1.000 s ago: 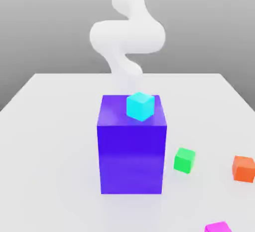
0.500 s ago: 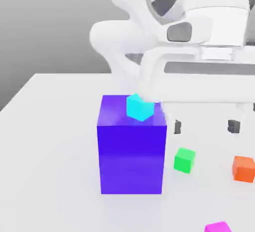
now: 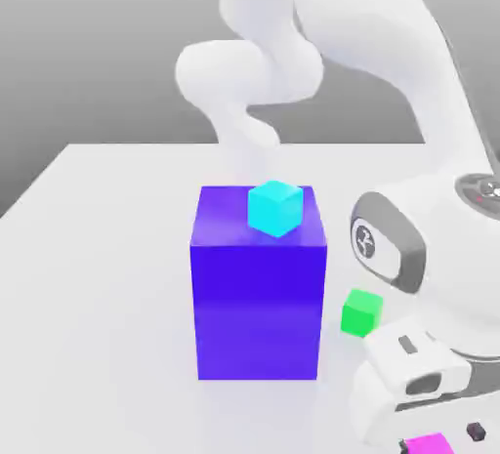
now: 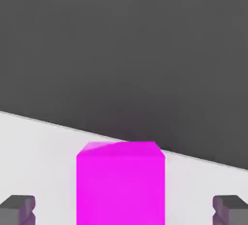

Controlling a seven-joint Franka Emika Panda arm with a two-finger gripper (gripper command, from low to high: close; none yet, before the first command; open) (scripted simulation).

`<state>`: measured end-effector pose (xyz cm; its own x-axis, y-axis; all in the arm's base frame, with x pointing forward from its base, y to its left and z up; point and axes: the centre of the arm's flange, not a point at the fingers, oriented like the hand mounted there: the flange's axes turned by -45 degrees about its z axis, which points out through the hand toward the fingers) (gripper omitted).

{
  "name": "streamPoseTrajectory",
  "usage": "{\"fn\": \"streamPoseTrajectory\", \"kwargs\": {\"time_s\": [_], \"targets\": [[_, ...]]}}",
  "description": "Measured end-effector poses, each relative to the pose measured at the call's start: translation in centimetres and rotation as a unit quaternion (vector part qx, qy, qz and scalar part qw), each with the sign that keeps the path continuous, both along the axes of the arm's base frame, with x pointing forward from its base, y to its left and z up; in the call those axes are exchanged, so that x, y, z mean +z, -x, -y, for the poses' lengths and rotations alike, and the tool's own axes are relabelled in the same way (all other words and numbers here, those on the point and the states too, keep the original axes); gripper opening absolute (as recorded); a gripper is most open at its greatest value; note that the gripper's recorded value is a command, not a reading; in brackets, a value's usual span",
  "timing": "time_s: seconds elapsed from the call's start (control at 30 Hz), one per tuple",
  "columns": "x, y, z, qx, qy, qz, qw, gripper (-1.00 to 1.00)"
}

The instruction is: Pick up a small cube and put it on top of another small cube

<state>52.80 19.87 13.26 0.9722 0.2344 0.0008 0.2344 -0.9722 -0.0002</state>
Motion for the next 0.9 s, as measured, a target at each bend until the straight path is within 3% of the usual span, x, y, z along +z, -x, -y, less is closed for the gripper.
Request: {"fn": "streamPoseTrajectory", "kwargs": {"time_s": [0.2,0.37,0.63,0.9], "targets": [[-0.5,0.0,0.0,0.0,0.0,0.0,1.0,-1.0],[5.1,0.1,-0.1,0.003,0.0,0.0,1.0,-1.0],[9.2,8.8,-1.3,0.161,0.005,-0.004,0.987,-1.0],[11.1,18.5,-0.6,0.322,0.006,-0.004,0.947,-1.0]]}}
